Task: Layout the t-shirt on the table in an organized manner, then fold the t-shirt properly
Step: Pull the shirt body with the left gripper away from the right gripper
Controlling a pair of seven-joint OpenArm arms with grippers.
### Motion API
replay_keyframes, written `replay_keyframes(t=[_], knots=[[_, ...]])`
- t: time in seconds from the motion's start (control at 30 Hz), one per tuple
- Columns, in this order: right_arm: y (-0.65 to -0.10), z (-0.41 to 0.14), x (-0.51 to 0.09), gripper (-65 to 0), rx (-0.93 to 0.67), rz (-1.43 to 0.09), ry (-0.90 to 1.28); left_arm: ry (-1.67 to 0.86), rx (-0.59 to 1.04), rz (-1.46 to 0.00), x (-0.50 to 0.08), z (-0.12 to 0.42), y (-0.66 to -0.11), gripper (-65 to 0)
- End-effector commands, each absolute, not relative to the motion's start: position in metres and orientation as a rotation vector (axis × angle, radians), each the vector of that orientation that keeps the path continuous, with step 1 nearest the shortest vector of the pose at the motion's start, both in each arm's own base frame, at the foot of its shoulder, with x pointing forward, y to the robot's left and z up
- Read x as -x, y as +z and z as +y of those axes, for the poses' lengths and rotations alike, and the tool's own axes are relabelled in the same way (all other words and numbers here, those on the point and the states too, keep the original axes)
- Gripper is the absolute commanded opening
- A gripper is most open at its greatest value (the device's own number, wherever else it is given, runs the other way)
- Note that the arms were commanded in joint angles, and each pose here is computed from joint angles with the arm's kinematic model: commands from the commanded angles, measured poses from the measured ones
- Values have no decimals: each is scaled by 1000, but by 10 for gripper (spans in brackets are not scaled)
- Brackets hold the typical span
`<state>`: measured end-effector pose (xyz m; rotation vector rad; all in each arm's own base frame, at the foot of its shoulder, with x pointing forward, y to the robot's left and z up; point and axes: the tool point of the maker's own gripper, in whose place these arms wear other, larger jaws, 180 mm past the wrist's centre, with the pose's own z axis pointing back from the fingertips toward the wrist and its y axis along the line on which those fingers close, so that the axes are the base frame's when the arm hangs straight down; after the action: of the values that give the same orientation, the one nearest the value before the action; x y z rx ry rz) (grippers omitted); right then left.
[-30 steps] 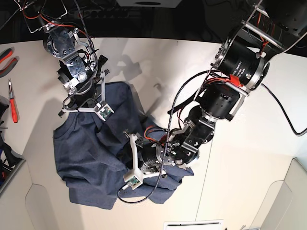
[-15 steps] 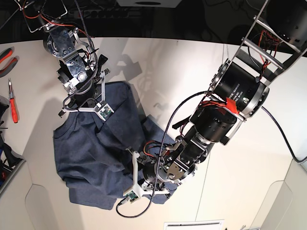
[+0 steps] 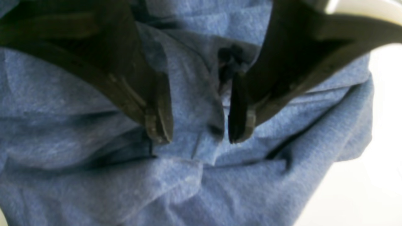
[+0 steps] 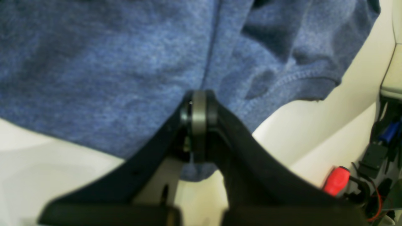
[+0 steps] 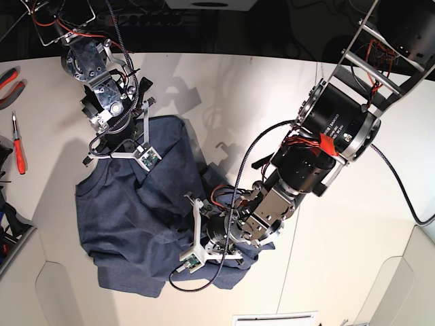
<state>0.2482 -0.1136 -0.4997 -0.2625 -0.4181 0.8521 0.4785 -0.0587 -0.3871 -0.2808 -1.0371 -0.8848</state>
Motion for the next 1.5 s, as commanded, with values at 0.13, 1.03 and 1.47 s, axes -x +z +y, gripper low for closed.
replay_keyframes(t=[0.13,1.03,1.47], knots=[[-520,-107,-207,-650,164,-270,877,-884,289,-1111,-494,-66,-360,-332],[-520,-107,-208,-650,163,-273,876,-870,332,-1123,-481,-71,-371,-650],[-520,-108,-208,-650,164,-273,875,-884,373,-950,-467,-49,-384,-650]])
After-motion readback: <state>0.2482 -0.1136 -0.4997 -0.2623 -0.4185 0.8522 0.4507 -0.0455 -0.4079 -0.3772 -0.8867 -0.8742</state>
